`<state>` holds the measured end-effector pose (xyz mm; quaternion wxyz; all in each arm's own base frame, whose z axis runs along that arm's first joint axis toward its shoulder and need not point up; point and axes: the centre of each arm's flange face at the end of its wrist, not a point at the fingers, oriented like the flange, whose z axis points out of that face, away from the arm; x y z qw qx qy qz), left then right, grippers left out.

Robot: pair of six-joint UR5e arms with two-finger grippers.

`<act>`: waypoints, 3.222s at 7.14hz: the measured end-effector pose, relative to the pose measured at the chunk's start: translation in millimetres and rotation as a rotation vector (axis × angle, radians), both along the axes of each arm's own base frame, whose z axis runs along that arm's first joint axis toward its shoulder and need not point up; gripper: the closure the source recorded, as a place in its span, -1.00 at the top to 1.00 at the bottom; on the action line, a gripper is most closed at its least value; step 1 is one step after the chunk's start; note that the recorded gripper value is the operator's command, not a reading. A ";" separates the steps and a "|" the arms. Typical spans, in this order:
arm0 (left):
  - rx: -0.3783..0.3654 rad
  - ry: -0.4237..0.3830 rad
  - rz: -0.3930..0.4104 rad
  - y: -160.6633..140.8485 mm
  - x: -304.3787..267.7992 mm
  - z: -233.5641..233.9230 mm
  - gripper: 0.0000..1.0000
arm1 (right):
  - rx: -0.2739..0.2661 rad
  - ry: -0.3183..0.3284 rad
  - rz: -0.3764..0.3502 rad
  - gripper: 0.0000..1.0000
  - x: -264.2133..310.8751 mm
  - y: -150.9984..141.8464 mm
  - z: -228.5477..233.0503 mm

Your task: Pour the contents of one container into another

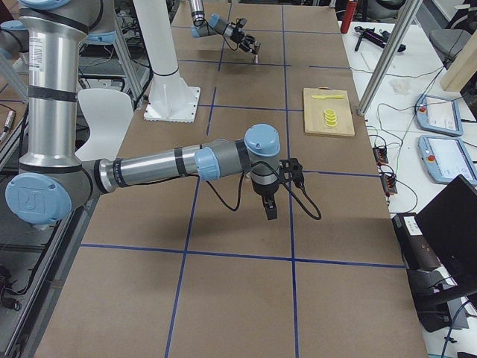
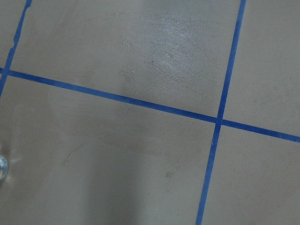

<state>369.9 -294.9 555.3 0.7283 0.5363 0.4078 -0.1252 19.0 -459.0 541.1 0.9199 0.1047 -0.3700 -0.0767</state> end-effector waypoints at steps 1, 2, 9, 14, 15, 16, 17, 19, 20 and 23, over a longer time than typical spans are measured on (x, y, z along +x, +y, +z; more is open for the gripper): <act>-0.001 -0.007 0.002 -0.2 3.8 3.3 0.44 | 0.000 0.000 0.000 1.00 0.0 0.0 0.0; -0.002 -0.012 0.003 0.0 5.7 5.2 0.19 | 0.000 0.000 0.000 1.00 0.0 0.0 0.0; -0.001 -0.005 0.006 0.1 8.2 3.7 -0.56 | 0.000 0.001 0.000 1.00 0.1 0.0 0.2; 0.003 0.001 0.013 1.4 4.2 4.3 -1.00 | 0.001 0.001 0.000 1.00 0.1 -0.5 -0.4; 0.011 0.021 0.017 2.3 1.2 0.3 -1.00 | 0.002 0.001 0.000 1.00 0.1 -0.6 -0.6; 0.036 0.029 0.022 3.3 -3.2 -3.4 -1.00 | 0.003 0.001 0.000 1.00 0.0 -0.8 -0.9; 0.092 0.018 0.028 4.8 -8.9 -9.2 -1.00 | 0.004 0.001 0.000 1.00 0.0 -1.2 -1.4; 0.234 0.028 0.122 12.6 -15.3 -22.4 -1.00 | 0.007 0.001 0.000 1.00 -0.1 -1.9 -2.7; 0.285 0.053 0.186 14.4 -16.6 -28.7 -1.00 | 0.008 0.001 0.000 1.00 -0.1 -2.0 -3.3; 0.455 0.019 0.418 -19.1 -41.7 -45.7 -1.00 | 0.021 0.000 0.002 1.00 -0.2 -3.8 -6.6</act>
